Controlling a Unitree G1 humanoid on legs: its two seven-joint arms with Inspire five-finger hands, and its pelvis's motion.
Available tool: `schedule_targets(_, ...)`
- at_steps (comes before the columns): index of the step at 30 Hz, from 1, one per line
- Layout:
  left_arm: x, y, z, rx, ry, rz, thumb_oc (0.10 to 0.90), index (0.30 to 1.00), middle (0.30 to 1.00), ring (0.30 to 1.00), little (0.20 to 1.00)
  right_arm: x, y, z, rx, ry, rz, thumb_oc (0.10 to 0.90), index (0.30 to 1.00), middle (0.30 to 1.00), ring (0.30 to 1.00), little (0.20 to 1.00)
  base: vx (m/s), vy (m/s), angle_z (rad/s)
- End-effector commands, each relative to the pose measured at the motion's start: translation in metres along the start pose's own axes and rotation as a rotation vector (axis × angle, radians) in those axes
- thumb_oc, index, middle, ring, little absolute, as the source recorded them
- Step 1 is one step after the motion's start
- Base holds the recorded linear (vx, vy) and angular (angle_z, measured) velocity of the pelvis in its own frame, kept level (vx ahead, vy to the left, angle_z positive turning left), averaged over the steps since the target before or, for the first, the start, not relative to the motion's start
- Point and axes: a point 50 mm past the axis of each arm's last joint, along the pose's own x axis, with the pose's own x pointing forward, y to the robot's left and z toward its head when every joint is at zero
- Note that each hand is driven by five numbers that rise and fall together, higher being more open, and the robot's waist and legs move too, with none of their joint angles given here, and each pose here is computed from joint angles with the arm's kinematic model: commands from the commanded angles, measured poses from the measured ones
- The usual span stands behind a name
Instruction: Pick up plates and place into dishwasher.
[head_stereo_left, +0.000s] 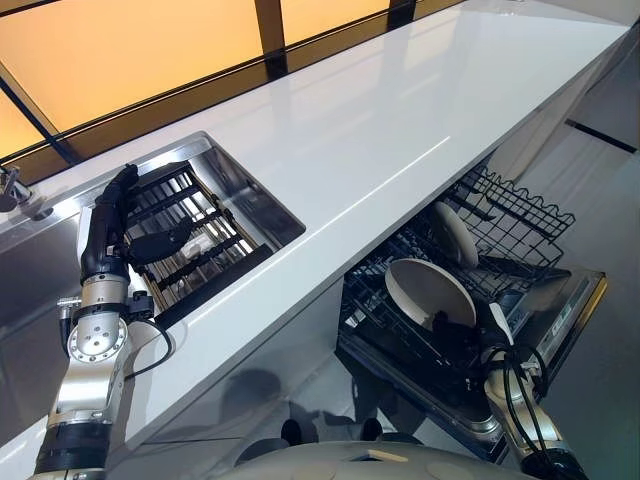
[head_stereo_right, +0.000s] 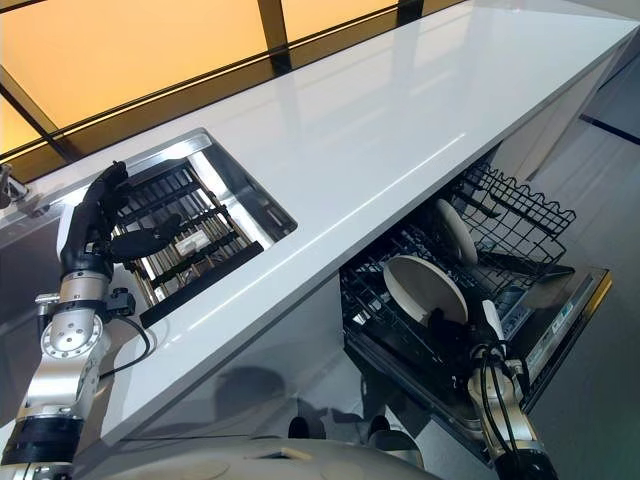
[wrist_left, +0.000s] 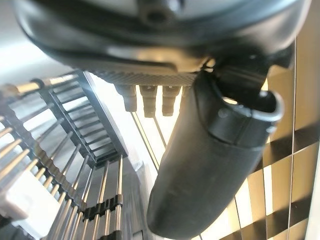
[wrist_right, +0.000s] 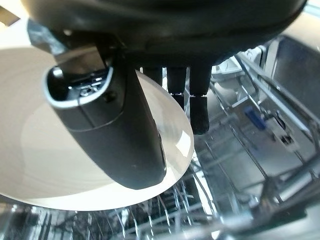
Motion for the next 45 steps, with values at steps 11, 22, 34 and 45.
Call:
schedule_targets(11, 0.026, 0.005, 0.046, -0.026, -0.236, 0.014, 0.8, 0.9, 0.9, 0.9, 0.9, 0.021, 0.001, 0.053, -0.064, -0.184, -0.081, 0.1, 0.3, 0.3, 0.3, 0.2, 0.01, -0.001, 0.05)
schedule_targets(22, 0.028, -0.007, 0.047, -0.039, -0.234, -0.036, 0.8, 0.9, 0.9, 0.9, 0.9, 0.025, 0.014, 0.05, -0.132, -0.128, -0.022, 0.8, 0.9, 0.9, 0.9, 0.9, 0.01, -0.001, 0.04)
schedule_targets(34, 0.026, -0.01, 0.045, -0.046, -0.232, -0.053, 0.8, 0.9, 0.9, 0.9, 0.9, 0.021, 0.015, 0.069, -0.127, -0.226, -0.005, 0.8, 0.9, 0.9, 0.9, 0.9, 0.0, 0.0, 0.0)
schedule_targets(45, 0.022, -0.01, 0.041, -0.057, -0.222, -0.04, 0.8, 0.9, 0.9, 0.9, 0.9, 0.013, -0.002, 0.098, -0.015, -0.392, -0.081, 0.8, 0.9, 0.9, 0.9, 0.9, 0.0, 0.0, 0.0)
